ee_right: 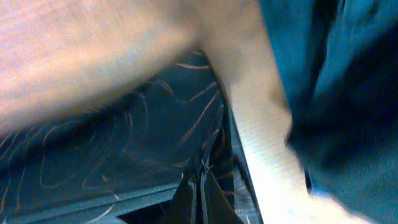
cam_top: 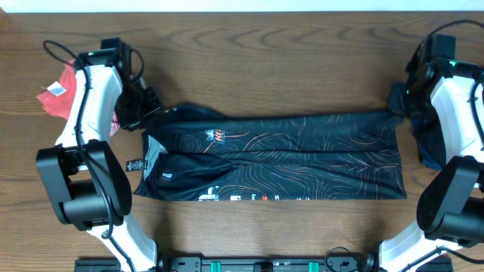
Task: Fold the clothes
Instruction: 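Fold the jersey's far half toward the near edge with both grippers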
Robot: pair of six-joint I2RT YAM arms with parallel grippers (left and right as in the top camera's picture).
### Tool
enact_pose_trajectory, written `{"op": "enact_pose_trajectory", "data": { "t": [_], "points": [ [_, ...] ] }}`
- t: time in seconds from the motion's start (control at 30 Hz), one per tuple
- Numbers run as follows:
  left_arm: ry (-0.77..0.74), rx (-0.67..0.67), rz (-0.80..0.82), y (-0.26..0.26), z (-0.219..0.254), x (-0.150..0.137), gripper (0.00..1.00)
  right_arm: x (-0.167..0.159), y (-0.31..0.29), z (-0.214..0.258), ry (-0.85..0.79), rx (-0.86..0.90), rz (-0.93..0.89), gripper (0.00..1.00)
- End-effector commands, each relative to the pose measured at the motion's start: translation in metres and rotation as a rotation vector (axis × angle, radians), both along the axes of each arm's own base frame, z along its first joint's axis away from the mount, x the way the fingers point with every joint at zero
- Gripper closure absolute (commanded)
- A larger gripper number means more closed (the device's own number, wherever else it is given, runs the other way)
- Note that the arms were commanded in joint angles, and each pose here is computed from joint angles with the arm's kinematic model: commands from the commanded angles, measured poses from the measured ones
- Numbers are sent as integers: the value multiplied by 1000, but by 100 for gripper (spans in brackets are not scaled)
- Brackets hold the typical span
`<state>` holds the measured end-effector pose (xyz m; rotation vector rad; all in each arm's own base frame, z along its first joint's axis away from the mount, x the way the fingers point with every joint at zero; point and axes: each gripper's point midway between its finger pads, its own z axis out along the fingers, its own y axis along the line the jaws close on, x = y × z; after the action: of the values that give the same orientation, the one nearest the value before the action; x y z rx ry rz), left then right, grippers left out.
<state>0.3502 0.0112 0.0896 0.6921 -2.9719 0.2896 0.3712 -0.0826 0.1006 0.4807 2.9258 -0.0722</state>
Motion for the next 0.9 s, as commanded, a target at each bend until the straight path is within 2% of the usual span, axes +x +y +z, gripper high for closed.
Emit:
{"op": "enact_pose_trajectory", "data": {
  "t": [0.0,0.2,0.47,0.87],
  "points": [
    [20,25,-35,11,9,-13,94,-21,-9,4,62,-27,-28,99],
    [118,6,-75,9,7,-39,94,-54,-12,3,202,-45,-35,99],
    [202,-12,-91,4,15,-67,94,-77,-12,5,295,-56,-50,99],
    [170,11,-107,2,46,-100,94,-95,-18,9,368,-99,-83,99]
  ]
}}
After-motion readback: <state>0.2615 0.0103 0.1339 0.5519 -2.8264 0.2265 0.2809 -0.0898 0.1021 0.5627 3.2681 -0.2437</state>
